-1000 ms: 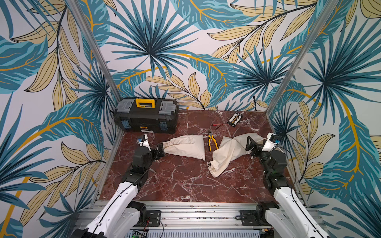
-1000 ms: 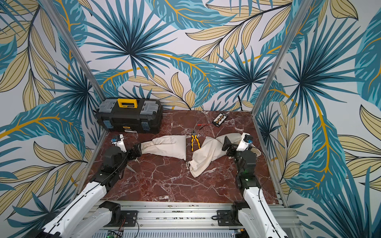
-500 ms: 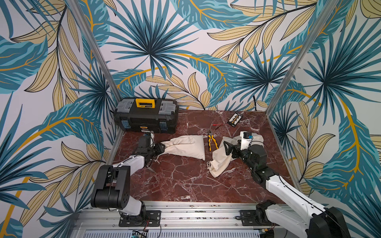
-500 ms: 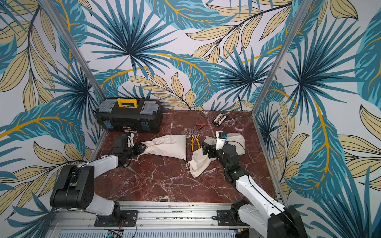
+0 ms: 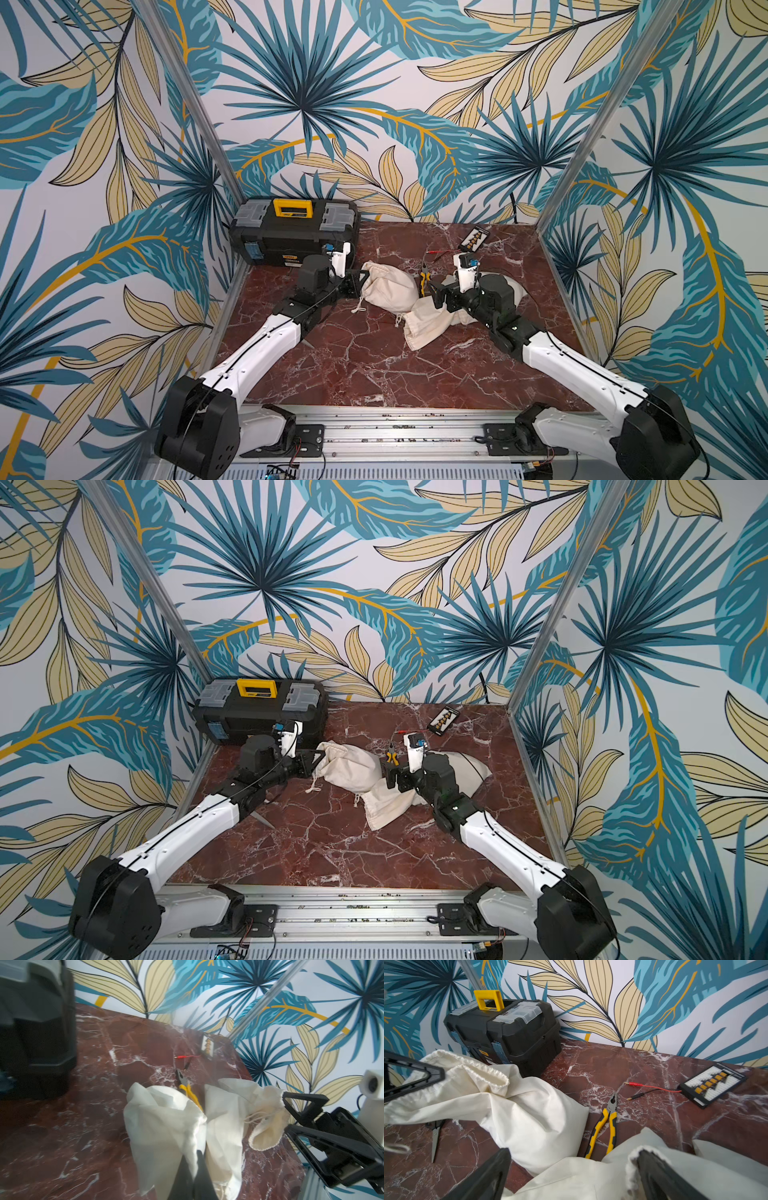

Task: Close the soil bag
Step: Pick up the soil bag from the center of the board.

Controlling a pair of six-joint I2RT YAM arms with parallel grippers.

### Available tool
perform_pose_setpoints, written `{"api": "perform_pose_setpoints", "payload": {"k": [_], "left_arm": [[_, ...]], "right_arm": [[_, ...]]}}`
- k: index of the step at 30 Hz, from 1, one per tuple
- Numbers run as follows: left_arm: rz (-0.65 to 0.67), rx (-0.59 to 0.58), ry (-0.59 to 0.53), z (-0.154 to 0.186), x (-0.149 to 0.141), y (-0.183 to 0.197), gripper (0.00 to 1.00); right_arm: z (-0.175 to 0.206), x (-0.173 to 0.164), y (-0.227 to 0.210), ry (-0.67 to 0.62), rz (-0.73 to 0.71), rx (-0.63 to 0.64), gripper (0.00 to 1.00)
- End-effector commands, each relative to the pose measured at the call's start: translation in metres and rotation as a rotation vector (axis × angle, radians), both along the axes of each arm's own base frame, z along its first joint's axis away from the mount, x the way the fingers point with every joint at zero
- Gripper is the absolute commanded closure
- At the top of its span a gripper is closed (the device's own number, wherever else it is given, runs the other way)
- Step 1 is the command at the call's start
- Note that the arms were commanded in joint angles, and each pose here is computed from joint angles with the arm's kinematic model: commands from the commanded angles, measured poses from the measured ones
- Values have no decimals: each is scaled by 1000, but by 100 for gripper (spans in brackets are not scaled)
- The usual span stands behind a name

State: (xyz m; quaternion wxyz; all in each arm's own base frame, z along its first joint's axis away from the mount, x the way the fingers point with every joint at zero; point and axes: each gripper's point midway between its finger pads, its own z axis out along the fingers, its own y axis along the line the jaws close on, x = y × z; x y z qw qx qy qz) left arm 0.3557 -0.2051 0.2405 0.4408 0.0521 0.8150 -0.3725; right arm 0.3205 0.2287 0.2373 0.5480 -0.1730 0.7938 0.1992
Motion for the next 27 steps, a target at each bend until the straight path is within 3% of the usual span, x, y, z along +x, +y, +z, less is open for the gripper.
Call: {"api": "perform_pose_setpoints", "payload": {"k": [1,2,8,12,15,18,24,27], "left_arm": [[58,-46,-27,19,5,0,100],[77,-63,-39,23,8,1,100],[88,-68,-56,31,14,-5,100],[84,-58,-70,32,15,-6,100],[93,-56,-79,34,17,-5,100],[89,-85,-100,44,17,-8,100],[125,-132,-126,66,19,-11,100],[143,-141,-127,73,19,-14,100]], "right_arm": [[-8,-2,-52,85,-244,-131,1],[-19,-6,-72,138,-350,-140,1],[-78,-59,-120,478,-577,-144,1],[-73,-98,-164,566,-783,-114,1],[-44,-113,-182,532,-823,-54,1],[-7,-102,-163,431,-666,27,1],[46,-58,-39,259,-131,186,1],[62,-53,21,193,90,237,1]]}}
